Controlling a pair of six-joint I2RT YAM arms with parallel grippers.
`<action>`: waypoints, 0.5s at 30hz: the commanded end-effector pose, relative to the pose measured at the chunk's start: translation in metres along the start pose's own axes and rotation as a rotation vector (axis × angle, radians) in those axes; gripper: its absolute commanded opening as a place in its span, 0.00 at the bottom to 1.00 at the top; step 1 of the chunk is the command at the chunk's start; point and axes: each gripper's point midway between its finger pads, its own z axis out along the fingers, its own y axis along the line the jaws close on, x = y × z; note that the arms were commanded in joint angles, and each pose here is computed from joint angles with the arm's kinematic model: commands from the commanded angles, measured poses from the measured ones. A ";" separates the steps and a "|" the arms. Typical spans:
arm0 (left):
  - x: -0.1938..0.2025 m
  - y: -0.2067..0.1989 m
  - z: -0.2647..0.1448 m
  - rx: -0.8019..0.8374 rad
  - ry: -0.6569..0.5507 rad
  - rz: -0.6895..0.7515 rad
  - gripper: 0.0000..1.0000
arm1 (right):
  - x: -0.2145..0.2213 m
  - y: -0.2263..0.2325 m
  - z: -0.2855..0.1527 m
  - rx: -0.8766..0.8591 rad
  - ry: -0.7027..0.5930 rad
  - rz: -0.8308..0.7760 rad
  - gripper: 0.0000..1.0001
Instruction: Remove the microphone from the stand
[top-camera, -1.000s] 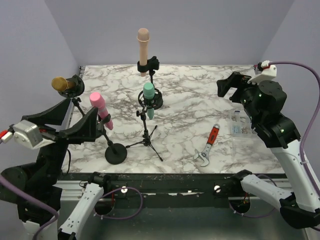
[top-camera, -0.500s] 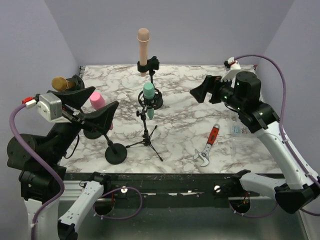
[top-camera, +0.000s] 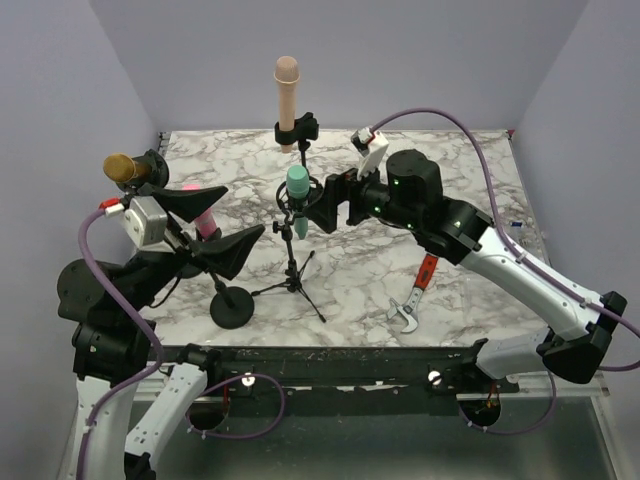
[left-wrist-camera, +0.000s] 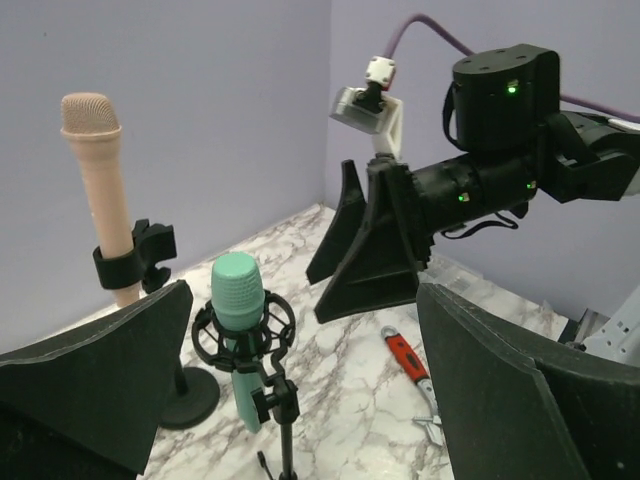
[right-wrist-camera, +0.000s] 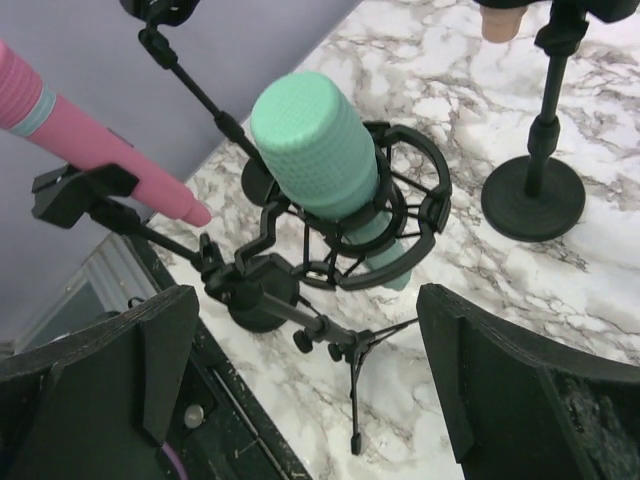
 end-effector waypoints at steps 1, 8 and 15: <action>-0.010 -0.021 -0.013 0.088 -0.097 0.109 0.99 | -0.024 -0.005 0.014 0.113 -0.079 -0.040 1.00; -0.002 -0.016 -0.026 0.039 -0.148 0.153 0.99 | -0.028 -0.005 0.033 0.180 -0.087 -0.056 1.00; 0.006 -0.013 -0.035 0.011 -0.173 0.182 0.99 | -0.030 -0.002 0.051 0.237 -0.108 -0.132 1.00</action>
